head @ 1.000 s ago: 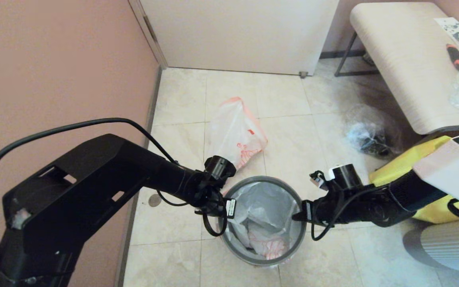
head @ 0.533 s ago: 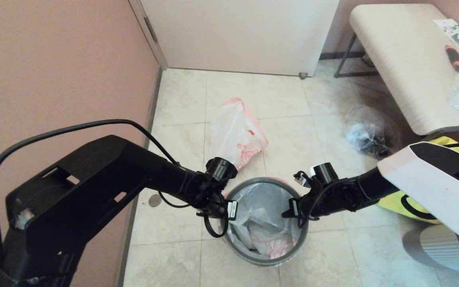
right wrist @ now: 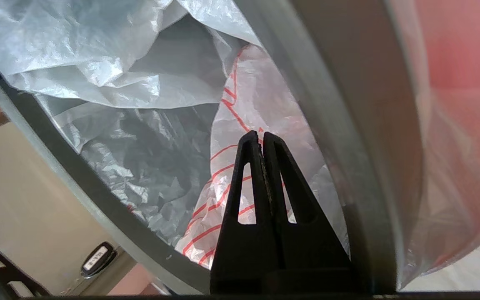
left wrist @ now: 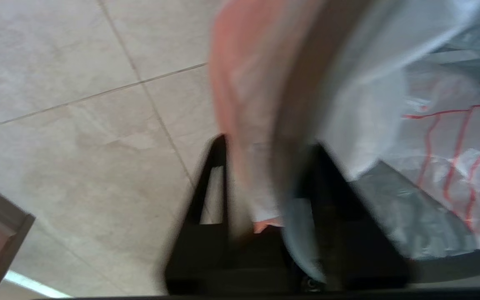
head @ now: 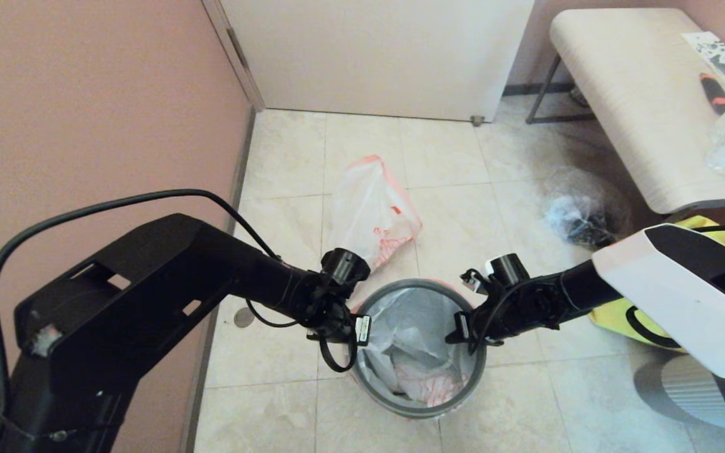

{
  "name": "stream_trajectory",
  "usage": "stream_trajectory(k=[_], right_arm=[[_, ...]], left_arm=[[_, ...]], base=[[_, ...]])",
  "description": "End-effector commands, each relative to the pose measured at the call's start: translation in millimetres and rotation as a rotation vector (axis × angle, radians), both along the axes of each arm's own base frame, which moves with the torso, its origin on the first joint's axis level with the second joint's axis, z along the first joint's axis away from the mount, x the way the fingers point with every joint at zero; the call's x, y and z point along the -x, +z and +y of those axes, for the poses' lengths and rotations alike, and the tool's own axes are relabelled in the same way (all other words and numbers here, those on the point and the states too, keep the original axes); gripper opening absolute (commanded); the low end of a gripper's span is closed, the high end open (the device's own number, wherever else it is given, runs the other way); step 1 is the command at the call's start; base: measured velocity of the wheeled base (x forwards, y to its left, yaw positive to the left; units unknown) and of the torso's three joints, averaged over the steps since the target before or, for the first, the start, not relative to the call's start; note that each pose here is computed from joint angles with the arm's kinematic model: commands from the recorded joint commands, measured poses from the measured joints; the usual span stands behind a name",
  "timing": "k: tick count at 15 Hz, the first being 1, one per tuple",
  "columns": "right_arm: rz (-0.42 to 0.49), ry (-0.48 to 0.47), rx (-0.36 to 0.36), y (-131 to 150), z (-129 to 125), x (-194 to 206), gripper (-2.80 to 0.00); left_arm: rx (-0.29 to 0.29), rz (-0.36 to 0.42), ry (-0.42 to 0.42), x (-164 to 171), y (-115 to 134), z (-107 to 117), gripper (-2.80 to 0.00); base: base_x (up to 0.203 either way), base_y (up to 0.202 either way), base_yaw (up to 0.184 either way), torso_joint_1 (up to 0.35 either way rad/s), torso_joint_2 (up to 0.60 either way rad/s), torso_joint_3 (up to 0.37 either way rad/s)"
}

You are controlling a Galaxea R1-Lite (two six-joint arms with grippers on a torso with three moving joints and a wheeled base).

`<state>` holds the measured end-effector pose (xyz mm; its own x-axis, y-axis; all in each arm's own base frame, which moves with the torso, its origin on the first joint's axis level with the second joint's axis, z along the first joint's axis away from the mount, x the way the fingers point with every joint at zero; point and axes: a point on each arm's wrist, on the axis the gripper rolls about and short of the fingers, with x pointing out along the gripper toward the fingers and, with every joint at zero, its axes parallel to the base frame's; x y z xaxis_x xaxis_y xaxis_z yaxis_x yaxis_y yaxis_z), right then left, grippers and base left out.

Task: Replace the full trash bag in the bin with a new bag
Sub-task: Place the trash can ring on the trash can

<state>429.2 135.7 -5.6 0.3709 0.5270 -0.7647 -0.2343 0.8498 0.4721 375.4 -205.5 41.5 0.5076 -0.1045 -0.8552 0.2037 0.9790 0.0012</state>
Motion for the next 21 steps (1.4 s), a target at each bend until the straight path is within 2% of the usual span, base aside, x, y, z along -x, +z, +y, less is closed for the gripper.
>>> stream_trajectory(k=[1, 3, 8, 9, 12, 14, 16, 18, 20, 21], right_arm=[[-0.005, 0.006, 0.010, 1, 6, 2, -2.80], [-0.019, 0.000, 0.044, 2, 11, 4, -2.80], [-0.069, 0.049, 0.029, 38, 30, 25, -2.80], [-0.076, 0.063, 0.023, 48, 33, 34, -2.80], [-0.081, 0.109, 0.018, 55, 43, 57, -2.80], [-0.093, 0.114, 0.012, 60, 45, 59, -2.80], [-0.125, 0.117, -0.005, 76, 46, 63, -2.80], [-0.136, 0.122, -0.012, 83, 47, 67, -2.80], [-0.126, 0.118, -0.008, 79, 46, 65, -2.80], [-0.116, 0.114, -0.005, 74, 43, 64, -2.80]], left_arm=[[0.009, -0.014, 0.004, 1, 9, 2, 0.00], [0.017, -0.028, 0.003, 4, 19, 3, 0.00], [0.076, -0.109, -0.038, 21, 71, 16, 0.00], [0.086, -0.108, -0.046, 22, 73, 16, 0.00], [0.076, -0.088, -0.044, 21, 65, 17, 0.00], [0.107, -0.094, -0.057, 22, 72, 17, 0.00], [0.244, -0.049, -0.136, 25, 83, 22, 0.00], [0.417, 0.042, -0.234, 24, 88, 33, 0.00], [0.599, 0.140, -0.333, 17, 80, 48, 0.00], [0.647, 0.176, -0.378, 10, 67, 56, 0.00]], base=[[0.000, 0.000, 0.000, 0.000, 0.00, 0.000], [0.000, 0.000, 0.000, 0.000, 0.00, 0.000], [0.000, 0.000, 0.000, 0.000, 0.00, 0.000], [0.000, 0.000, 0.000, 0.000, 0.00, 0.000], [0.000, 0.000, 0.000, 0.000, 0.00, 0.000], [0.000, 0.000, 0.000, 0.000, 0.00, 0.000], [0.000, 0.000, 0.000, 0.000, 0.00, 0.000], [0.000, 0.000, 0.000, 0.000, 0.00, 0.000], [0.000, 0.000, 0.000, 0.000, 0.00, 0.000], [0.000, 0.000, 0.000, 0.000, 0.00, 0.000]])
